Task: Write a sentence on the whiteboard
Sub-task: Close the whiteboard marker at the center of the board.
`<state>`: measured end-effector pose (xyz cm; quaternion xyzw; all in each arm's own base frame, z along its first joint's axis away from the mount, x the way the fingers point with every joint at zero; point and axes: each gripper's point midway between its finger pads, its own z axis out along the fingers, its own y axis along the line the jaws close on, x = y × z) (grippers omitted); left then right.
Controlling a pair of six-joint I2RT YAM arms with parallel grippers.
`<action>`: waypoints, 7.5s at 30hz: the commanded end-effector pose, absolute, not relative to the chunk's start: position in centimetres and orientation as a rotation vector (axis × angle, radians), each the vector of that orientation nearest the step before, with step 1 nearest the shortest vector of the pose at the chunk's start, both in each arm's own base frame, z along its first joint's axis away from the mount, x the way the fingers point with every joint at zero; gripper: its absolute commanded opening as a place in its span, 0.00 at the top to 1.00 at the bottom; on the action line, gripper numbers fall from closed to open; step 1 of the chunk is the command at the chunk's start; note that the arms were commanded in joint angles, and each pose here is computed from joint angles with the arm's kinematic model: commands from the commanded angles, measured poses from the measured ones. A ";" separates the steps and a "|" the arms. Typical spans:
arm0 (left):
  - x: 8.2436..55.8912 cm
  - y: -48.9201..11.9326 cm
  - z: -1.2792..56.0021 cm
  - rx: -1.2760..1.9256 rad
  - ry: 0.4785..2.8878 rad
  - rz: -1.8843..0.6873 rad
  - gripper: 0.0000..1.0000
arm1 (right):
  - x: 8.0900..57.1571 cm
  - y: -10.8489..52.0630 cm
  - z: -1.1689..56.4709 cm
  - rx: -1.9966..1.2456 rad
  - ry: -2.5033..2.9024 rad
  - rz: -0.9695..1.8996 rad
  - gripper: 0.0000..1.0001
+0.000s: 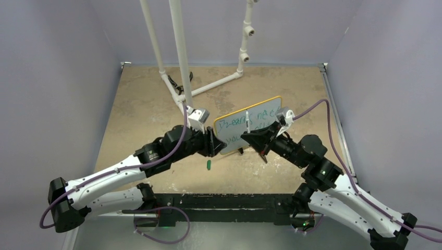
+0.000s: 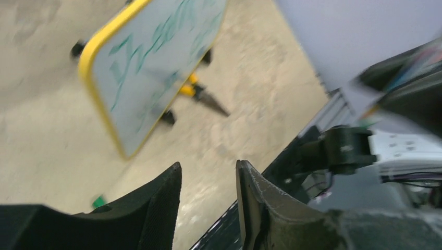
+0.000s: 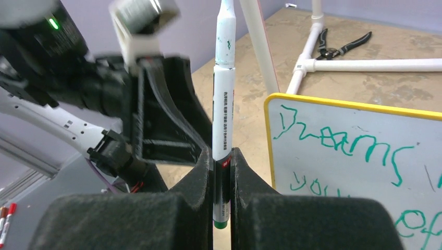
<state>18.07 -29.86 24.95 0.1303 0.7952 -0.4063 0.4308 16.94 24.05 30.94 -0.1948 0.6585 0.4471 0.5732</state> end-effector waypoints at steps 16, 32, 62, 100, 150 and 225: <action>18.8 -25.0 5.6 0.111 2.451 -0.475 0.62 | 16.9 23.2 30.2 -0.401 1.523 1.045 1.00; 19.5 -25.0 3.0 0.152 2.511 -0.311 0.69 | 16.8 23.2 29.4 -0.416 1.537 1.041 1.00; 22.9 -24.2 27.3 -0.422 1.705 -1.036 1.00 | 12.9 30.2 21.8 -0.450 1.746 1.277 1.00; 22.0 -27.1 26.9 -0.359 1.713 -1.195 1.00 | 14.0 31.7 20.6 -0.432 1.829 1.194 1.00; 17.9 -29.3 38.1 0.222 1.553 -1.235 0.40 | 15.1 29.2 26.9 -0.376 1.566 1.161 1.00; 13.7 -30.9 27.3 0.417 1.773 -1.386 1.00 | 17.5 27.8 33.6 -0.120 1.453 1.178 1.00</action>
